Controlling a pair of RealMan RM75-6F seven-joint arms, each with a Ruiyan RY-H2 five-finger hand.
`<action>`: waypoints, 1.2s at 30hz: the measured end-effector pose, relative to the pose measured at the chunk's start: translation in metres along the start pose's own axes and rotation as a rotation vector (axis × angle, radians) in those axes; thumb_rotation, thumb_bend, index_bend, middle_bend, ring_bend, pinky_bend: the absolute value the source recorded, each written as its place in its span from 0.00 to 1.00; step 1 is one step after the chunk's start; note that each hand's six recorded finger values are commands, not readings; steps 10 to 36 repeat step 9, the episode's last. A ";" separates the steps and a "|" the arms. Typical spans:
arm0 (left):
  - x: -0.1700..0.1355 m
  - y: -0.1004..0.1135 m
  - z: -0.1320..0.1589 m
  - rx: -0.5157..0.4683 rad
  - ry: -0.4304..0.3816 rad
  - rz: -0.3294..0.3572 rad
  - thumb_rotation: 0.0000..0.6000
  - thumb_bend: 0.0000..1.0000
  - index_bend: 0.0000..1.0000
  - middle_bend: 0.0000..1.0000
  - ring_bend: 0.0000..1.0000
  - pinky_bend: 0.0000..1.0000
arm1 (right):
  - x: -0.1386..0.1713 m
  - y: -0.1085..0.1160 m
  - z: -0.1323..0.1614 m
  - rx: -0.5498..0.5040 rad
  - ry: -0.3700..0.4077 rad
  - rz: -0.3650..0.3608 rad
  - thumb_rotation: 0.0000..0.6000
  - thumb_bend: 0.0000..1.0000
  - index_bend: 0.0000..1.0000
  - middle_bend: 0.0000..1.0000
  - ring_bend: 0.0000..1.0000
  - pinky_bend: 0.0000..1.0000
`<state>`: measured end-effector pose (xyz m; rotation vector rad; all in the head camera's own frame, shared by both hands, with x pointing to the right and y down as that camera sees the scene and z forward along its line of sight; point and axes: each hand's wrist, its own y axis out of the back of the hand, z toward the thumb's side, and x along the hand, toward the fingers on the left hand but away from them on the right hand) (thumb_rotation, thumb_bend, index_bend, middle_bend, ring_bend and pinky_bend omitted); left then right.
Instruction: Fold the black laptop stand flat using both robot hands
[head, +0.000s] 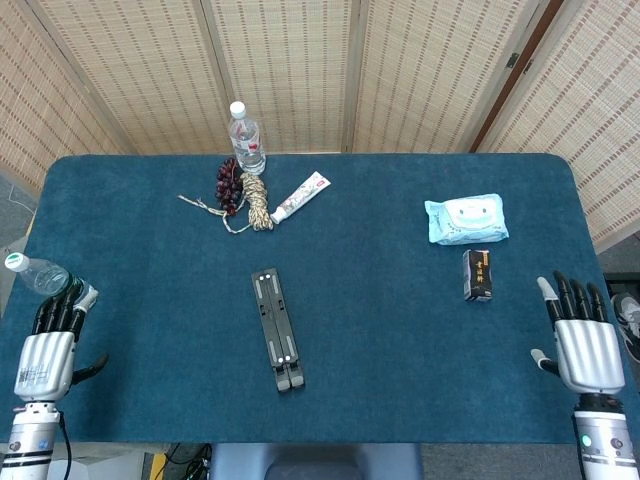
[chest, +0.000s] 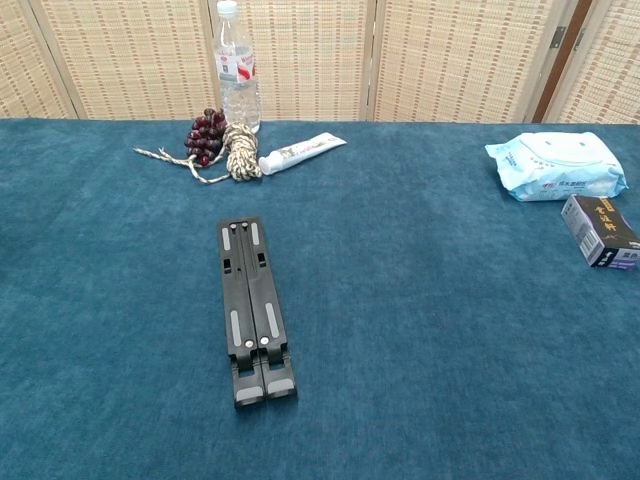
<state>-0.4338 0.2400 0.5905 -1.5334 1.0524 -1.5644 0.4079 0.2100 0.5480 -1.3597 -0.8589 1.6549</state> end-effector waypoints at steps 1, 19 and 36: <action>-0.002 0.000 0.000 0.000 0.003 0.001 1.00 0.17 0.10 0.00 0.00 0.00 | 0.003 0.000 -0.002 -0.002 -0.008 0.002 1.00 0.03 0.00 0.00 0.00 0.02; -0.006 -0.001 0.003 -0.009 0.009 -0.003 1.00 0.17 0.10 0.00 0.00 0.00 | 0.012 -0.001 -0.010 -0.014 -0.025 0.010 1.00 0.03 0.00 0.00 0.00 0.02; -0.006 -0.001 0.003 -0.009 0.009 -0.003 1.00 0.17 0.10 0.00 0.00 0.00 | 0.012 -0.001 -0.010 -0.014 -0.025 0.010 1.00 0.03 0.00 0.00 0.00 0.02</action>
